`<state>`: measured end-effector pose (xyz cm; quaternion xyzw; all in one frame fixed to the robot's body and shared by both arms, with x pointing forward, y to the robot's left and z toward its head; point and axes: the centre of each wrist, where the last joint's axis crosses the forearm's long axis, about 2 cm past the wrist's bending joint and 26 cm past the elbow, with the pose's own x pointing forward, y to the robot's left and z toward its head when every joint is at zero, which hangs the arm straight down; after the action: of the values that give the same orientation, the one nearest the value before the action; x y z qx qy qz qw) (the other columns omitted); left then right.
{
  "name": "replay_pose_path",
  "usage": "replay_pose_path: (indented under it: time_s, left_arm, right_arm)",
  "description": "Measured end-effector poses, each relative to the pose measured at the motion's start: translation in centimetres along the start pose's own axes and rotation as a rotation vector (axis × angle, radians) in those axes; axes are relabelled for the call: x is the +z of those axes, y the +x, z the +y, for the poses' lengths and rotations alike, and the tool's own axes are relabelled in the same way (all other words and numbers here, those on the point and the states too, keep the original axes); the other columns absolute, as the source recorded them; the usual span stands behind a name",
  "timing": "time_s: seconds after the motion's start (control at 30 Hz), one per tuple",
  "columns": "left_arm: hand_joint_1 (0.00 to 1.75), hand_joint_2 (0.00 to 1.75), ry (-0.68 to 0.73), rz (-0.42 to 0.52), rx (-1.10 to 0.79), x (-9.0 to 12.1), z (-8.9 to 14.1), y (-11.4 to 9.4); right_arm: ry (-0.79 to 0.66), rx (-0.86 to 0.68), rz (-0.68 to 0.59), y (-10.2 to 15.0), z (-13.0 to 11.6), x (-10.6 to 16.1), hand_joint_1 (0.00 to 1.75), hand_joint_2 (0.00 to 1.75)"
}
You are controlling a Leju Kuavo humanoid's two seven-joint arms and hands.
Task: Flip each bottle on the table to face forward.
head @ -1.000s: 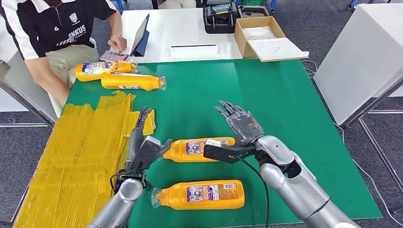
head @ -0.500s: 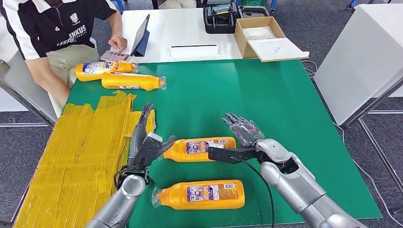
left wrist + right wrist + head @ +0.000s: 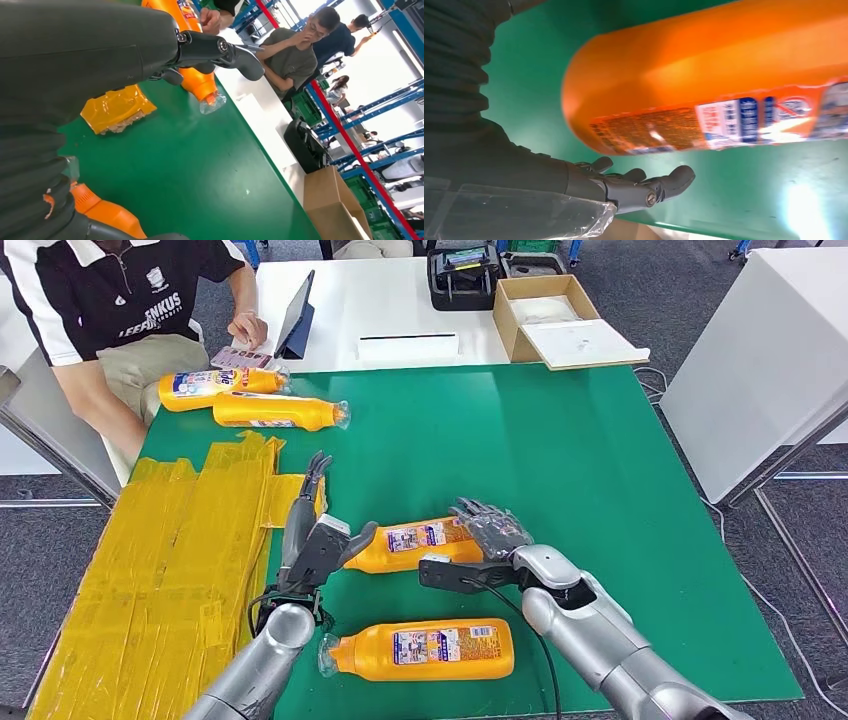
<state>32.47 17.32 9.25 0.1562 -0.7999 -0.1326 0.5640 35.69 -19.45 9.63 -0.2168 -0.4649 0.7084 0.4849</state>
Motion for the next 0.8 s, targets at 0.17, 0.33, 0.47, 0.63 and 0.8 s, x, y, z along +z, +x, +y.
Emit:
replay_pose_path:
  time_s: [0.17,0.33,0.47,0.63,0.8]
  left_arm:
    - [0.00,1.75,-0.009,-0.005,-0.002,-0.1,-0.3,0.3]
    - [0.00,1.75,-0.009,-0.007,-0.005,-0.1,-0.3,0.3]
    - [0.00,1.75,-0.008,-0.010,-0.006,-0.1,-0.3,0.3]
    - [0.00,1.75,-0.008,-0.022,-0.006,-0.2,-0.3,0.3]
    - [0.00,1.75,-0.008,-0.026,-0.006,-0.2,-0.3,0.4]
  right_arm:
    - [-0.041,0.054,0.010,0.7,-0.8,-0.9,0.00,1.75]
    - [-0.072,0.099,0.014,1.5,-1.5,-1.4,0.00,1.75]
    - [-0.095,0.139,0.023,2.1,-2.0,-1.8,0.00,1.75]
    - [-0.076,0.158,0.034,2.5,-2.0,-2.1,0.00,1.75]
    - [-0.056,0.162,0.041,2.5,-1.5,-2.3,0.00,1.75]
